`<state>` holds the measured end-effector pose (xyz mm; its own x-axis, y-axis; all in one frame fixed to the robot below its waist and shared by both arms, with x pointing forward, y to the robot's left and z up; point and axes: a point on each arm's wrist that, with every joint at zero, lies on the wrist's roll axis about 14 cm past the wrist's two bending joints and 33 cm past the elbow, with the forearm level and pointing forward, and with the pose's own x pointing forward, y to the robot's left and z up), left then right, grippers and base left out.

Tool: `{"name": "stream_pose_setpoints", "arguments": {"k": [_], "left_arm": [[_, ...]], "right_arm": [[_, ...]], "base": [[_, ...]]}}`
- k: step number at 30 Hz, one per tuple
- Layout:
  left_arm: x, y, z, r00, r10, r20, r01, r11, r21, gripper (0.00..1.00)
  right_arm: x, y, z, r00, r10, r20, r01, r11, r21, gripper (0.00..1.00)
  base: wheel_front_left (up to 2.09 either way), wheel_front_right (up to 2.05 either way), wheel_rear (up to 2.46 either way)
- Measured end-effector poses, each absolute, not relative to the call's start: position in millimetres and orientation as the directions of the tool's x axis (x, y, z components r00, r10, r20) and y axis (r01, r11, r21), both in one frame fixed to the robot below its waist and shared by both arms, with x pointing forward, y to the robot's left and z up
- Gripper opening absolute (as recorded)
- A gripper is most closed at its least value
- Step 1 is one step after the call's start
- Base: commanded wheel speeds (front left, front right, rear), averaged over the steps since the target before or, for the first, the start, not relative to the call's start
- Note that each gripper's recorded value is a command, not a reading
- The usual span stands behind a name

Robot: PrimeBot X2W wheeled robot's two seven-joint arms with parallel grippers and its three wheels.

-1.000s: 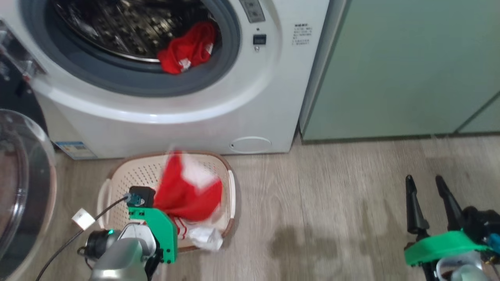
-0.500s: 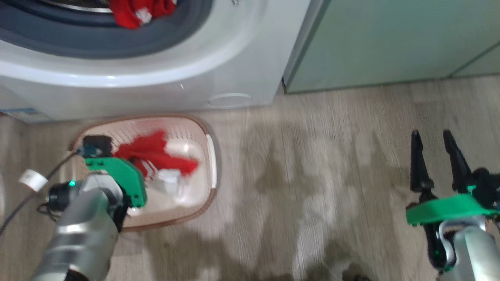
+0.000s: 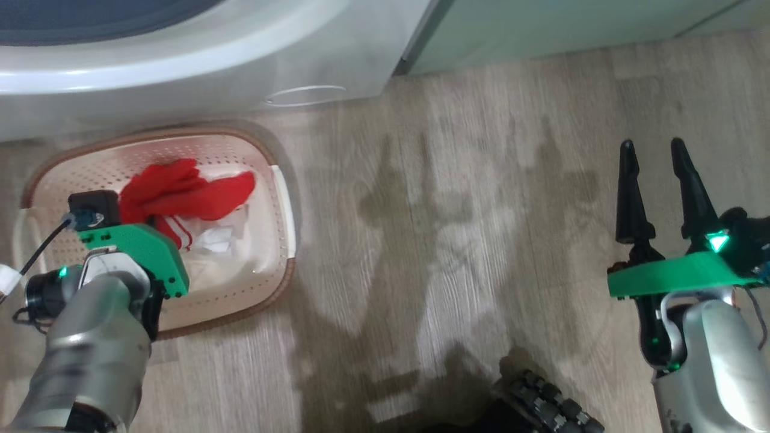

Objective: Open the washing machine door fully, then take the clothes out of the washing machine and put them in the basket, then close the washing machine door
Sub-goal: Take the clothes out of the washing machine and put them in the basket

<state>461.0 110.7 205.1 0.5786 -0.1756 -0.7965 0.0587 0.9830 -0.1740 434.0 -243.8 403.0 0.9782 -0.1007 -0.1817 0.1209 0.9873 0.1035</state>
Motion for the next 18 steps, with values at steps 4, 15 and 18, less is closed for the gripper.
{"name": "stream_pose_setpoints", "arguments": {"k": [4,15,18], "left_arm": [[462.7,107.2,202.0,0.588,-0.170,-0.791,0.056,0.984,-0.171,0.40],[460.1,105.6,259.1,0.711,-0.195,-0.675,0.113,0.980,-0.163,1.00],[466.2,107.4,291.1,0.778,-0.202,-0.595,0.118,0.977,-0.178,1.00]], "right_arm": [[432.8,-245.7,403.3,0.977,-0.111,-0.181,0.131,0.986,0.103,1.00],[418.4,-238.9,442.5,0.991,-0.093,-0.093,0.105,0.987,0.126,1.00],[406.6,-235.7,453.4,0.994,-0.084,-0.071,0.093,0.987,0.132,1.00]], "base": [[0.00,0.00,0.00],[0.00,0.00,0.00],[0.00,0.00,0.00]]}}
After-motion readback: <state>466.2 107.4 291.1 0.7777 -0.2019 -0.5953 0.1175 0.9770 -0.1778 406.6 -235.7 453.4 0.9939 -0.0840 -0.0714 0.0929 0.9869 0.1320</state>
